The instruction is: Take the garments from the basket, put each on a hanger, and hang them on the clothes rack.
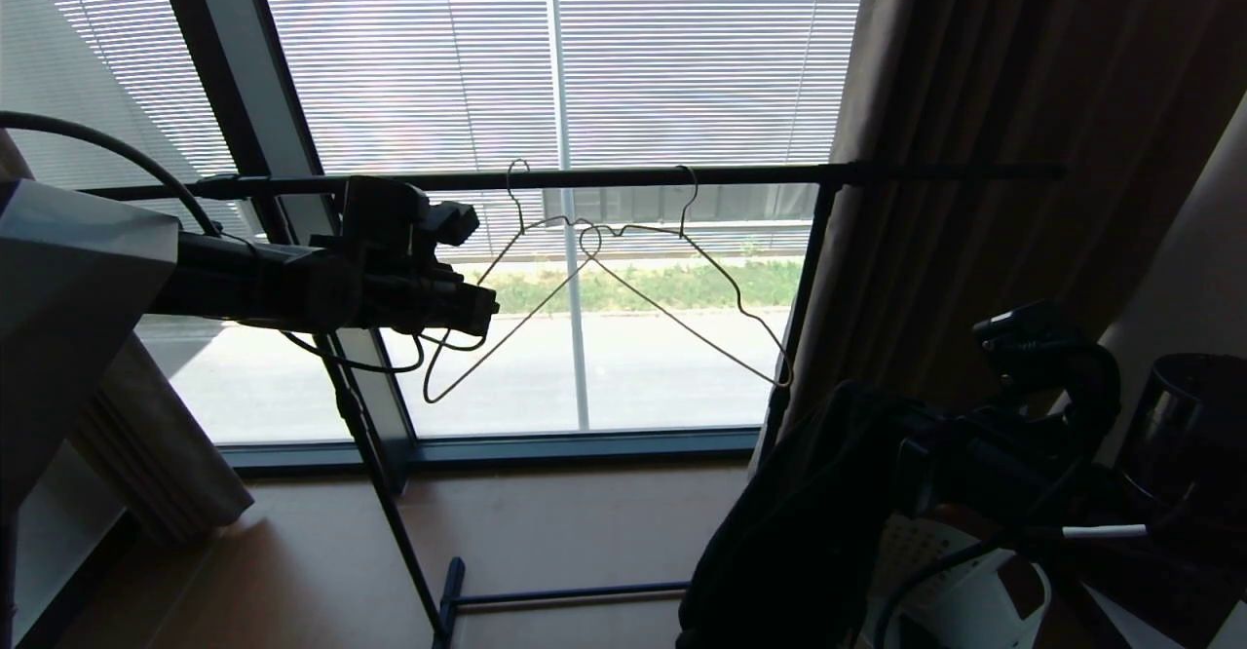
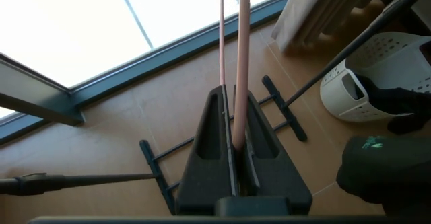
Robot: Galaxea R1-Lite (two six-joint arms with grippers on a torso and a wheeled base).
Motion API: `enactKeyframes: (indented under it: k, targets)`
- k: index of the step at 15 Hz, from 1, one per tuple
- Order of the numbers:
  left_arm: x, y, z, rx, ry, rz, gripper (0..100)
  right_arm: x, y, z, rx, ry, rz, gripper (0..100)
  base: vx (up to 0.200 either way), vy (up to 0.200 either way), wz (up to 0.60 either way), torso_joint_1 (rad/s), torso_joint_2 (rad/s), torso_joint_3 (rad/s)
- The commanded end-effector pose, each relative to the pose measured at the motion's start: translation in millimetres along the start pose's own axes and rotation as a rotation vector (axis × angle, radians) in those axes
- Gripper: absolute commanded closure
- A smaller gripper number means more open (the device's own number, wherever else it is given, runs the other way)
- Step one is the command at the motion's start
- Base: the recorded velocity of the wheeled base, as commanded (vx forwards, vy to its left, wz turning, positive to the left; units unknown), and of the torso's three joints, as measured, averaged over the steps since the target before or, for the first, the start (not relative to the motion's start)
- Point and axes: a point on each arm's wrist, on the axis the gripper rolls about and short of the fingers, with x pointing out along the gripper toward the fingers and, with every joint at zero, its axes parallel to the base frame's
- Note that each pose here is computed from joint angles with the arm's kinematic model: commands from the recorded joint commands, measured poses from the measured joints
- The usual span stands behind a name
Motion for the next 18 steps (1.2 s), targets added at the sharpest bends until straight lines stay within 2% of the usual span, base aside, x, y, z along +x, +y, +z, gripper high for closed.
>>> enactKeyframes:
  k: [1,6,18]
  targets:
    - [-16.5,1.5,3.6,-0.001,-0.014,0.009,100,-0.1,0.4,-0.5,-0.001,0.002,0.001,100,0.000,0.000,0.00,0.000,0.00,0.000]
    - [-45.9,10.7,2.6,-0.012,-0.022,0.041,100,-1.1,3.4,-1.3,-0.004,0.005,0.015,100,0.000,0.000,0.00,0.000,0.00,0.000]
    - [-71.5,22.8,-7.9,-0.041,-0.006,0.077,100,-1.2,3.8,-3.5,-0.005,0.012,0.017,100,0.000,0.000,0.00,0.000,0.00,0.000]
